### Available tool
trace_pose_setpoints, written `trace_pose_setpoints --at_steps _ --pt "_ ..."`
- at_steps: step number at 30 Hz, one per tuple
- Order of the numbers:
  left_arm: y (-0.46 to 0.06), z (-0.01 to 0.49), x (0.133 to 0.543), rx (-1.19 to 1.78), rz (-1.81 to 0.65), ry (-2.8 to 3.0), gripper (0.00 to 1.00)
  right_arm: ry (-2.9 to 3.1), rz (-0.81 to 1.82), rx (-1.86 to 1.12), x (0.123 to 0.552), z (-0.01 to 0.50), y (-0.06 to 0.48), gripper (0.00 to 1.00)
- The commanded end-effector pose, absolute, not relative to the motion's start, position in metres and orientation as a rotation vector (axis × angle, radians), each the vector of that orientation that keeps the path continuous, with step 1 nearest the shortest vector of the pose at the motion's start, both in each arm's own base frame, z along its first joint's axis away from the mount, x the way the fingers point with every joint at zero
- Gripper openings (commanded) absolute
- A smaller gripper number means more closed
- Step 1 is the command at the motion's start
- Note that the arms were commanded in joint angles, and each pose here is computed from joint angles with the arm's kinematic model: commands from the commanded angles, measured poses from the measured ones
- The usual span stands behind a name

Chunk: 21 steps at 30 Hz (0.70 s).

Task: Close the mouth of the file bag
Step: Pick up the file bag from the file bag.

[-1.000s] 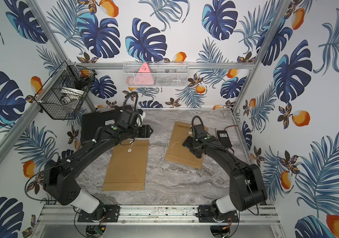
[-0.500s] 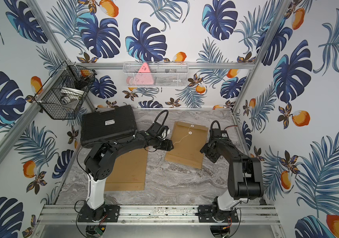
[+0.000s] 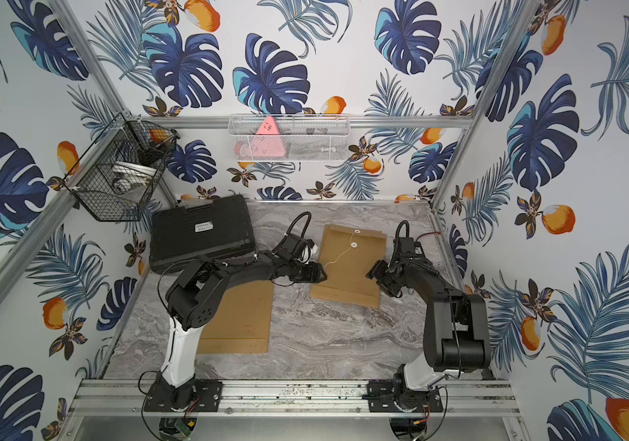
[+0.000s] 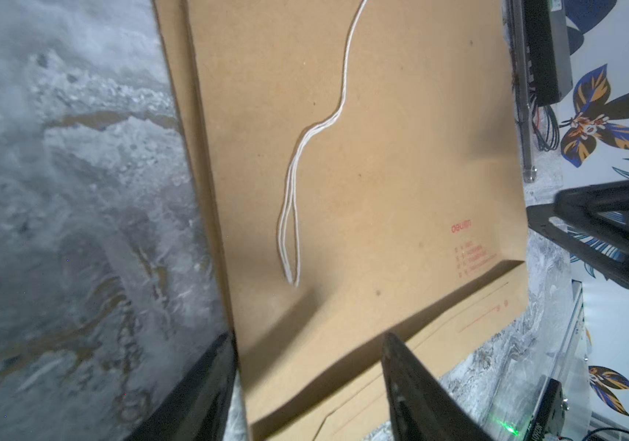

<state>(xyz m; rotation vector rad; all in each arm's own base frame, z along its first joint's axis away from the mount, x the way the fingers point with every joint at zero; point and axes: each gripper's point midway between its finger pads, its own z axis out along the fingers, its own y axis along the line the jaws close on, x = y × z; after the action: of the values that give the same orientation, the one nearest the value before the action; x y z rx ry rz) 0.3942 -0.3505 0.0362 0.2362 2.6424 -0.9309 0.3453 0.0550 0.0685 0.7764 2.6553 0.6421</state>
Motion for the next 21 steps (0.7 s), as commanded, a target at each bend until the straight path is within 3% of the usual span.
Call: trace_pose_setpoints --at_steps 1,14,16,18,21 --pt "-0.357 0.034 0.381 0.214 -1.023 2.680 0.64 2.574 0.899 0.704 0.353 0.099 0.083 0.65" --pt "-0.348 0.036 0.380 0.197 -1.025 2.676 0.63 2.550 0.923 0.732 0.352 0.102 0.086 0.56" --pt "-0.347 0.038 0.379 0.195 -1.029 2.676 0.63 2.549 0.906 0.755 0.353 0.098 0.084 0.47" --pt "-0.342 0.047 0.382 0.179 -1.035 2.660 0.63 2.542 0.881 0.765 0.353 0.100 0.081 0.29" --pt "-0.323 0.072 0.393 0.124 -1.053 2.617 0.63 2.499 0.872 0.738 0.355 0.116 0.079 0.11"
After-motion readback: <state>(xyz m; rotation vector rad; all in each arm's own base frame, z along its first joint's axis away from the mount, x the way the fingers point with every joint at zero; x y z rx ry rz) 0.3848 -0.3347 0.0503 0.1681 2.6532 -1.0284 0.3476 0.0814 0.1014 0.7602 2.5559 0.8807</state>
